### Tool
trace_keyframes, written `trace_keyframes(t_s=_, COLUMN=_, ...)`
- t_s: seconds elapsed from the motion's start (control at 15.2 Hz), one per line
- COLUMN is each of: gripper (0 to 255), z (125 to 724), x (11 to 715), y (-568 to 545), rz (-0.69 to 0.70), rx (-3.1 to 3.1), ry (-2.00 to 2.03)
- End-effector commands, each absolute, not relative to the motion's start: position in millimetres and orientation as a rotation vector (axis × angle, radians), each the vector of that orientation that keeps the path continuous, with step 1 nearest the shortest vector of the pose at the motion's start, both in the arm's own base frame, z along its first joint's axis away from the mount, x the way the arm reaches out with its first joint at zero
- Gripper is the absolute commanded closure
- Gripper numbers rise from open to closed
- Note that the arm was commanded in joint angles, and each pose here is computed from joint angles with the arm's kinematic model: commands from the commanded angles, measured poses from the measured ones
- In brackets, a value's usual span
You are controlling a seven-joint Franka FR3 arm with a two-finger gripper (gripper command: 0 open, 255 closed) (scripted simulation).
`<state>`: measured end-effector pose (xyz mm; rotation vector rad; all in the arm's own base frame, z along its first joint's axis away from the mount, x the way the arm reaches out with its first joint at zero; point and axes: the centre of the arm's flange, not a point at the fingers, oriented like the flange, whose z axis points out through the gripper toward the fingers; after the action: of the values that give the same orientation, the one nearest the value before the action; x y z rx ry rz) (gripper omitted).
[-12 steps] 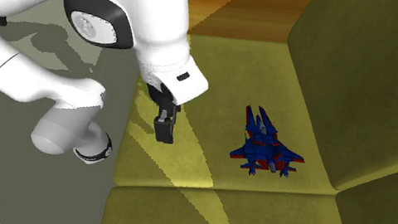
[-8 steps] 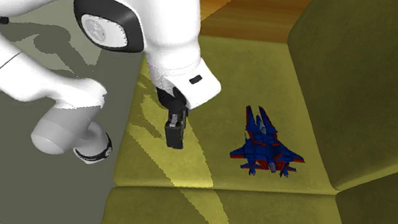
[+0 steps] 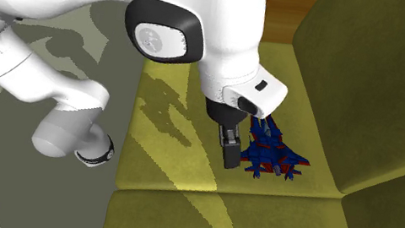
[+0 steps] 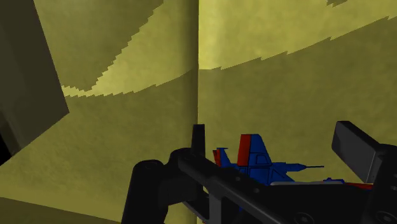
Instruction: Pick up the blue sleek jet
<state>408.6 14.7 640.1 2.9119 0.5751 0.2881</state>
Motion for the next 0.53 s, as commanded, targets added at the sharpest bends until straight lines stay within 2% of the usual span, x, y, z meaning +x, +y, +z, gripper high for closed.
trace_keyframes(t_s=0.0, gripper=0, z=647.3, x=429.4, y=16.0, rz=0.314, rx=2.881, ry=0.624)
trace_keyframes(t_s=0.46, gripper=0, z=610.4, x=429.4, y=16.0, rz=0.314, rx=2.881, ry=0.624)
